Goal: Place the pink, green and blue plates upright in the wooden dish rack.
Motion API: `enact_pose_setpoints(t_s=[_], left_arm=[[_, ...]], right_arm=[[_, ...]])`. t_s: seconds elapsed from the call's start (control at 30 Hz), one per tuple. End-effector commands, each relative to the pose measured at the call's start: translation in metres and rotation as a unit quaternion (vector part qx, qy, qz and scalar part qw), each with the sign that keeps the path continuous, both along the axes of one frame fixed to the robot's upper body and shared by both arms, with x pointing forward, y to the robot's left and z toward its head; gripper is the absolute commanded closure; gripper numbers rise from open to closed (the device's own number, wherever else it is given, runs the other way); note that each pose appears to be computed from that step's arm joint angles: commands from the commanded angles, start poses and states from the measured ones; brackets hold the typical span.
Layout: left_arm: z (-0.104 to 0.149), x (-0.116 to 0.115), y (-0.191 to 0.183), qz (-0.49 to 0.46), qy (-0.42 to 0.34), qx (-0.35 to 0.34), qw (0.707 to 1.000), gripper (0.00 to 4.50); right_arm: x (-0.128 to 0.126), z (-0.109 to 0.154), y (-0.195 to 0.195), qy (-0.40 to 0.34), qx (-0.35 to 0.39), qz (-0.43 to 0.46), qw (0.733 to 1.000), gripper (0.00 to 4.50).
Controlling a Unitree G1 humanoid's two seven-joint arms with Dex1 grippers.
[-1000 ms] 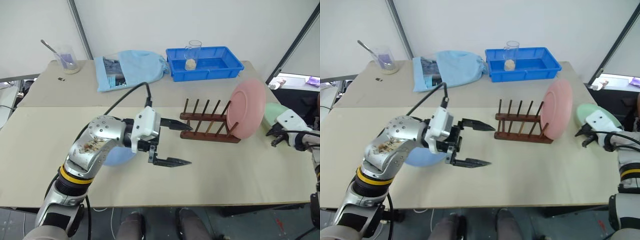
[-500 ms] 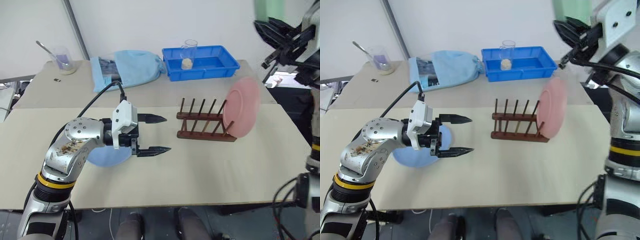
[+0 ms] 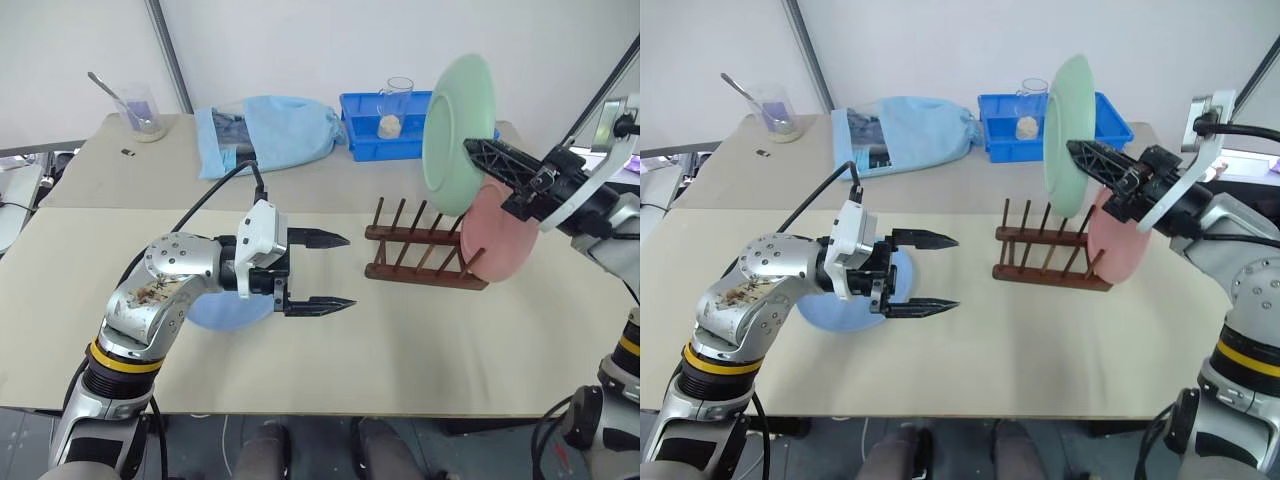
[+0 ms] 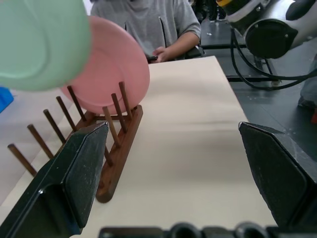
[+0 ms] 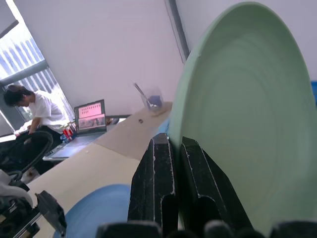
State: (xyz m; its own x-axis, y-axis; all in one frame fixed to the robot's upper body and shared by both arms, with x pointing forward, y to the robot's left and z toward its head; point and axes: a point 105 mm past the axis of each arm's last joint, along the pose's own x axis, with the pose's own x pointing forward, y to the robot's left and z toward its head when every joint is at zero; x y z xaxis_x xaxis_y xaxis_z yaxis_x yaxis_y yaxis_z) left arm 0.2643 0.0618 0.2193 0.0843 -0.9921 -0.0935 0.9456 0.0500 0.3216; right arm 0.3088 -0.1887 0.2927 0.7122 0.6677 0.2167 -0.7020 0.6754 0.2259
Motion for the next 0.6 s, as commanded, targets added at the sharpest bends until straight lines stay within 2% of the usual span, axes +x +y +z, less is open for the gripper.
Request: enact_pose_setpoints(t_s=[0.03,0.43,0.6], left_arm=[[0.009,-0.002,-0.003,-0.009,-0.02,-0.009,1.0,0.0],[0.008,-0.004,-0.009,-0.021,-0.02,-0.015,0.999,0.0],[0.009,-0.003,-0.01,-0.021,-0.021,-0.017,0.999,0.0]], right_arm=[[-0.013,0.009,0.0,-0.008,0.01,0.008,1.0,4.47],[-0.009,-0.008,-0.006,0.051,0.02,-0.003,0.999,4.47],[-0.01,0.0,-0.003,0.05,0.041,0.002,0.998,4.47]])
